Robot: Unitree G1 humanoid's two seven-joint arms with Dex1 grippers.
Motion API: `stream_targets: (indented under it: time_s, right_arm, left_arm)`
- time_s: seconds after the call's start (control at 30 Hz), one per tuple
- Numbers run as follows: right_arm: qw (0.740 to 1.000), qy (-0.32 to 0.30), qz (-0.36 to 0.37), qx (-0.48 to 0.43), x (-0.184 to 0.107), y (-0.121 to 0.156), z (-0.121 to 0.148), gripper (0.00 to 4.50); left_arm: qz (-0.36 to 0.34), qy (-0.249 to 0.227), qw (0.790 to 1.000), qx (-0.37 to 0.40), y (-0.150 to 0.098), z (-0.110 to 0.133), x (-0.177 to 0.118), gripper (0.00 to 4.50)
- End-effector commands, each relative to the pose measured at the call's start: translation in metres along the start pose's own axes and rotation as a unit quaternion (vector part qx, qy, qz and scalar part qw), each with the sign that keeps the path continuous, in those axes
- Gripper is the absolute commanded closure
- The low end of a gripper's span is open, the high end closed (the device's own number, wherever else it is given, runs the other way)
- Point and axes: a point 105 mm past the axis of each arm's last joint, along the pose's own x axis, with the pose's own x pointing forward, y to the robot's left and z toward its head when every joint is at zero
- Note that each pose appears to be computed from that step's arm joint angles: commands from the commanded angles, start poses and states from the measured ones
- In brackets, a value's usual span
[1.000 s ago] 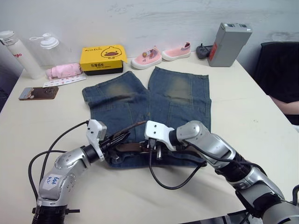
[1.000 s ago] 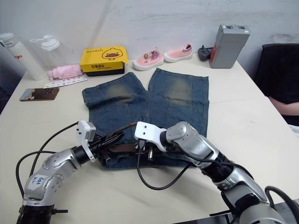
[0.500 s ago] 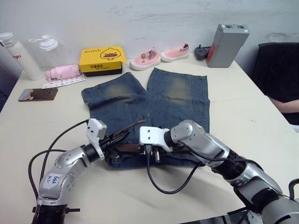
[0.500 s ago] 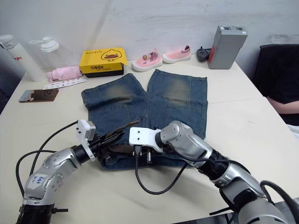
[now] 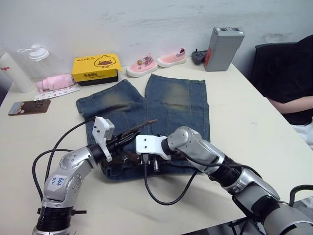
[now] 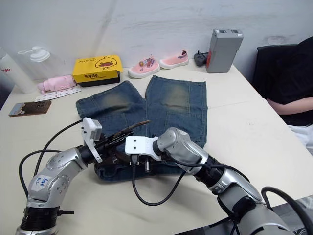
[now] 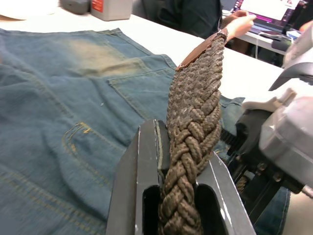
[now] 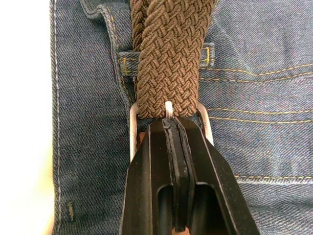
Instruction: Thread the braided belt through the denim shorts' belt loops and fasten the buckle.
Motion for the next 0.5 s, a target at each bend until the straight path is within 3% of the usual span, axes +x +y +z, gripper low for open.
stream_targets:
  time_s: [0.03,0.23,0.5]
  right_arm:
    - [0.984,0.1,0.131,0.067,0.034,0.045,-0.053,4.45]
    - [0.976,0.136,0.168,0.04,0.048,0.051,-0.059,4.45]
    - [0.975,0.139,0.171,0.026,0.06,0.05,-0.056,4.45]
  left_arm:
    - [-0.038,-0.028,0.999,0.024,-0.008,0.023,0.009,4.5]
    - [-0.095,-0.021,0.994,0.047,-0.002,0.042,0.015,4.5]
    - [-0.2,0.035,0.976,0.08,0.011,0.057,0.017,4.5]
